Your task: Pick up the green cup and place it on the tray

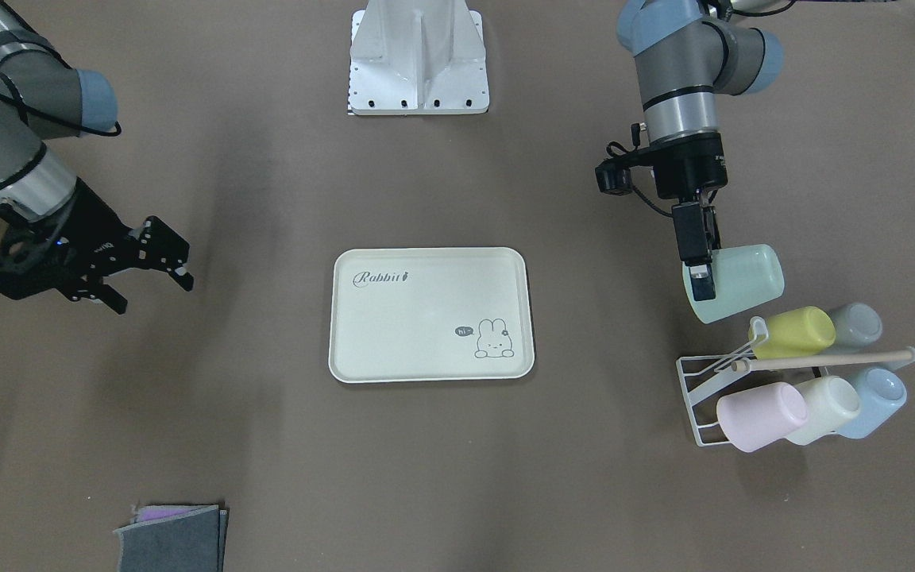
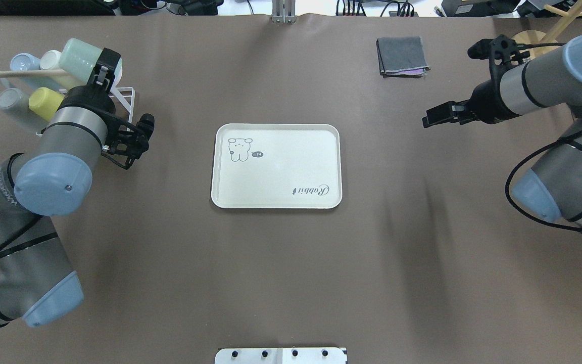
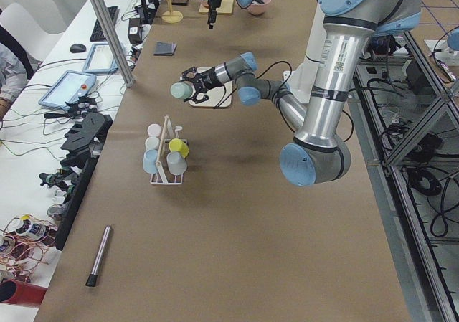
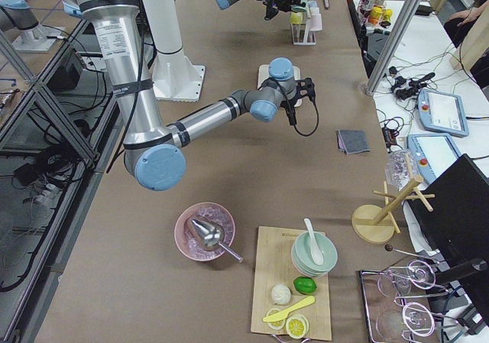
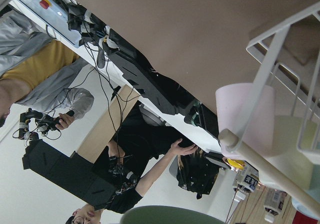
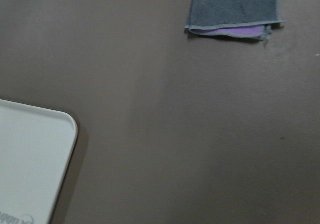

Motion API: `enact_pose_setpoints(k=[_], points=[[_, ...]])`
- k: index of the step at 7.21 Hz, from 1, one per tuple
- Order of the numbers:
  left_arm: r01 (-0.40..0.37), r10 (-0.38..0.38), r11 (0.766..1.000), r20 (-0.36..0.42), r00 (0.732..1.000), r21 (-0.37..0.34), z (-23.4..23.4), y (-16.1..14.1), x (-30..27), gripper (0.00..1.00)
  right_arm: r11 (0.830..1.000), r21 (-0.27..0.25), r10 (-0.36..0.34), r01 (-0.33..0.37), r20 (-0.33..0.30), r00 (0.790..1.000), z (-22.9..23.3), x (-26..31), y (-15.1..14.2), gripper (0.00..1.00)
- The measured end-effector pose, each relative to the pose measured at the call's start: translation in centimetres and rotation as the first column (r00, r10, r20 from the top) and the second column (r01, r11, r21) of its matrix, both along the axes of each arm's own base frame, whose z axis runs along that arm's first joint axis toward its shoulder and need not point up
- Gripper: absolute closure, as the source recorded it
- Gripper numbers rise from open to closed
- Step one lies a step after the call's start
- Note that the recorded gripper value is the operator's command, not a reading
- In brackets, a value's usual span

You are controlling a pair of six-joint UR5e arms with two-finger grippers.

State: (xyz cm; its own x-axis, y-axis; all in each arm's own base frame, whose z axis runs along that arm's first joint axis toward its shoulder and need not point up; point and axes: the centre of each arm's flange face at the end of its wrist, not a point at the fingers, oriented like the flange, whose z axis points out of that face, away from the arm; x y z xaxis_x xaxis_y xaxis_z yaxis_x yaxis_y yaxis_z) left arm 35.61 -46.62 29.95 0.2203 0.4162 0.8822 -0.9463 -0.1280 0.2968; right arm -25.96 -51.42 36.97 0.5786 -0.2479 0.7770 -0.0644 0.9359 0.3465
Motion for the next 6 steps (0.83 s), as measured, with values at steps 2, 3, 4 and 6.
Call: enact_pose_setpoints(k=[2,3,4,6], points=[[-0.052,0.038,0.998,-0.314,0.949,-0.038,-1.8,0.7,1.6,0.21,0.991,0.092,-0.078,0.101,-0.227,0.971,2.0,8.6,0.7,0.0],[-0.089,0.058,0.995,-0.444,0.894,-0.05,-3.2,1.0,2.5,0.21,0.98,0.117,-0.118,0.162,-0.319,0.94,4.7,12.9,1.0,0.0],[-0.13,0.073,0.99,-0.563,0.823,-0.061,-3.8,1.0,3.5,0.22,0.974,0.114,-0.139,0.195,-0.38,0.914,7.8,17.1,1.4,0.0],[-0.202,0.071,0.976,-0.751,0.657,-0.084,-2.5,0.8,5.9,0.22,0.99,0.002,-0.127,0.138,-0.379,0.916,15.0,24.9,2.3,0.0]])
